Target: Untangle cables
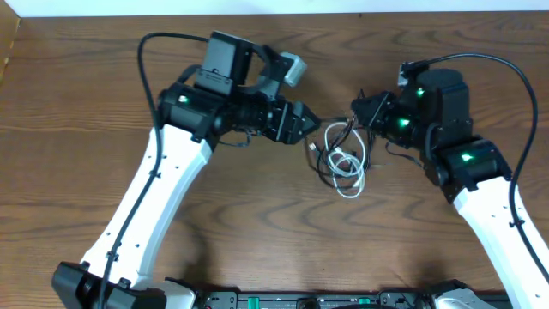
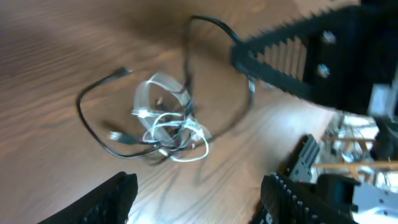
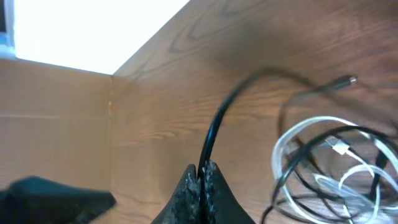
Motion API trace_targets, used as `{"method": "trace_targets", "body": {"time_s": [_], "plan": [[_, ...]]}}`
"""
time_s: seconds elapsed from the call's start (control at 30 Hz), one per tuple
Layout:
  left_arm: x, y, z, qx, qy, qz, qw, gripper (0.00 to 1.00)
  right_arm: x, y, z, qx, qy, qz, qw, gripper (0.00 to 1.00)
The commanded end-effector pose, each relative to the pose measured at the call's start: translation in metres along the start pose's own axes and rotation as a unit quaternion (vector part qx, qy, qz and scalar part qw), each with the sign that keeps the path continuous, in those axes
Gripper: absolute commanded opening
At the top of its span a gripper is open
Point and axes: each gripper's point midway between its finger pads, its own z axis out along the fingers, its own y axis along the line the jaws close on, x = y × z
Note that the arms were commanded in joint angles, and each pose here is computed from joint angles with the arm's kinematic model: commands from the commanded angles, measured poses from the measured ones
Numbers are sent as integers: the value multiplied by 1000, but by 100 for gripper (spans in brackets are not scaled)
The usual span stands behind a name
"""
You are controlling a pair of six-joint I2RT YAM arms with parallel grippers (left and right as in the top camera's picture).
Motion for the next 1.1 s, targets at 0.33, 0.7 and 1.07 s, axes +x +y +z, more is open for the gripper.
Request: {"method": "trace_targets", "body": {"time_s": [0.33,0.7,1.07], "plan": [[0,-10,75,50,35,35,998,67,-12,-1,-12,-40,21,17,999,1],[-9,-23,85,91,20,66,993,68,-19,-7,-15,-34,11,14,999,1],[-11,-47,87,139,13,88,986,63,-24,0,-15,-48,1,1,999,1]]}}
